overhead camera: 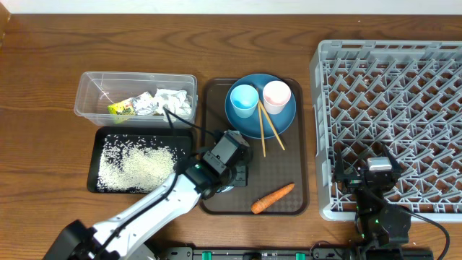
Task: Sort waste into correct bins and load items into the dishwasher rack
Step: 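Carry the empty bowl right and set it on the brown tray, then move the left gripper to the carrot and grasp it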
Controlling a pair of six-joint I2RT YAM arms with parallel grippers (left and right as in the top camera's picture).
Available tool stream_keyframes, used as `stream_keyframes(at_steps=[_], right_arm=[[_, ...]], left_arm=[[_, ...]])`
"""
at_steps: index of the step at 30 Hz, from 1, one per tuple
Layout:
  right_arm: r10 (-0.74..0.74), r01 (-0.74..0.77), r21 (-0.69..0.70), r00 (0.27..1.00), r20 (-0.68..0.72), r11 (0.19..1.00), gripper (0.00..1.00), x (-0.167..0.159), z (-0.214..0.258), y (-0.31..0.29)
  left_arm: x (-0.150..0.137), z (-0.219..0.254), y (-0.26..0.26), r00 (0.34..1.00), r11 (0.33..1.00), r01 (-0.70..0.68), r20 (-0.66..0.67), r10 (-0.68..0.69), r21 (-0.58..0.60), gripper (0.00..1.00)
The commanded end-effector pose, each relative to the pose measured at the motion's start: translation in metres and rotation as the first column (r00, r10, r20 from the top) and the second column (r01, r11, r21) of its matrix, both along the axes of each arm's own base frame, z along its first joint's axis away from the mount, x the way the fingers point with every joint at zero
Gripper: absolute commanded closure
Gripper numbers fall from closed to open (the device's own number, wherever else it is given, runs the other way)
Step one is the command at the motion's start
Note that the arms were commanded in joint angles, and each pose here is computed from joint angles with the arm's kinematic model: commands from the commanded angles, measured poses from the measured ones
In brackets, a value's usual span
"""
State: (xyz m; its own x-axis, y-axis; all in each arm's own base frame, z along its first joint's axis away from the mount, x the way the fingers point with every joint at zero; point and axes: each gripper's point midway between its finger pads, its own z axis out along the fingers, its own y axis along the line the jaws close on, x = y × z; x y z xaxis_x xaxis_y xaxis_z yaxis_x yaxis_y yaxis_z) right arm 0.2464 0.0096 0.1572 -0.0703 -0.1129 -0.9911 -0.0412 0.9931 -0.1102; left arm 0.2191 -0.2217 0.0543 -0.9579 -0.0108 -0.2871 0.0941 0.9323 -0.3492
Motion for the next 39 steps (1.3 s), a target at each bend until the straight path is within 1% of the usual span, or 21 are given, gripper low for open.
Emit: stream_keyframes(at_steps=[1,4,5,6,12,13,17,21,22,23,24,28,31,34,37,39], right_arm=[[-0.005,0.006,0.007,1.0,-0.003,1.0,0.01,0.0,-0.001,-0.001],[-0.005,0.006,0.007,1.0,-0.003,1.0,0.01,0.0,-0.001,-0.001],[-0.005,0.006,0.007,1.0,-0.003,1.0,0.01,0.0,-0.001,-0.001],[-0.005,0.006,0.007,1.0,-0.003,1.0,0.01,0.0,-0.001,-0.001],[-0.005,0.006,0.007,1.0,-0.004,1.0,0.01,0.0,-0.001,-0.001],[-0.005,0.006,0.007,1.0,-0.004,1.0,0.01,0.0,-0.001,-0.001],[-0.006,0.006,0.007,1.0,-0.004,1.0,0.01,0.0,-0.001,-0.001],[-0.005,0.006,0.007,1.0,-0.003,1.0,0.01,0.0,-0.001,-0.001],[-0.005,0.006,0.007,1.0,-0.004,1.0,0.01,0.0,-0.001,-0.001],[-0.005,0.006,0.007,1.0,-0.004,1.0,0.01,0.0,-0.001,-0.001],[-0.005,0.006,0.007,1.0,-0.003,1.0,0.01,0.0,-0.001,-0.001],[-0.005,0.006,0.007,1.0,-0.004,1.0,0.01,0.0,-0.001,-0.001],[-0.005,0.006,0.007,1.0,-0.004,1.0,0.01,0.0,-0.001,-0.001],[-0.005,0.006,0.007,1.0,-0.004,1.0,0.01,0.0,-0.001,-0.001],[-0.005,0.006,0.007,1.0,-0.004,1.0,0.01,0.0,-0.001,-0.001],[-0.005,0.006,0.007,1.0,-0.004,1.0,0.01,0.0,-0.001,-0.001]], left_arm=[[0.004,-0.011,0.003,1.0,0.999,-0.017,-0.004,0.017,0.038,0.94],[0.007,-0.012,0.0,1.0,0.999,-0.016,0.005,0.016,0.03,0.92],[0.009,-0.009,-0.002,1.0,1.0,-0.017,0.014,0.016,0.021,0.87],[0.011,-0.007,-0.003,1.0,1.0,-0.017,0.022,0.017,0.015,0.85],[0.027,0.006,-0.002,0.994,0.999,-0.003,0.112,-0.003,0.05,0.83],[0.028,0.006,-0.002,0.993,0.999,0.002,0.117,-0.009,0.055,0.79],[0.031,0.012,-0.005,0.985,0.995,0.066,0.152,-0.077,0.073,0.79],[0.032,0.028,-0.006,0.982,0.995,0.074,0.171,-0.084,0.064,0.79],[0.032,0.031,-0.006,0.981,0.995,0.073,0.174,-0.083,0.062,0.8],[0.031,0.037,-0.005,0.98,0.996,0.073,0.18,-0.082,0.056,0.85],[0.029,0.041,-0.004,0.979,0.996,0.074,0.184,-0.082,0.05,0.86],[0.016,0.058,-0.001,0.976,0.995,0.094,0.196,-0.098,0.031,0.93],[-0.002,0.065,-0.006,0.971,0.989,0.147,0.186,-0.149,0.022,0.94],[-0.027,0.065,-0.021,0.957,0.971,0.238,0.169,-0.237,0.018,0.94],[-0.052,0.061,-0.04,0.915,0.931,0.364,0.174,-0.365,0.043,0.94],[-0.064,0.055,-0.048,0.892,0.909,0.409,0.174,-0.417,0.078,0.94]])
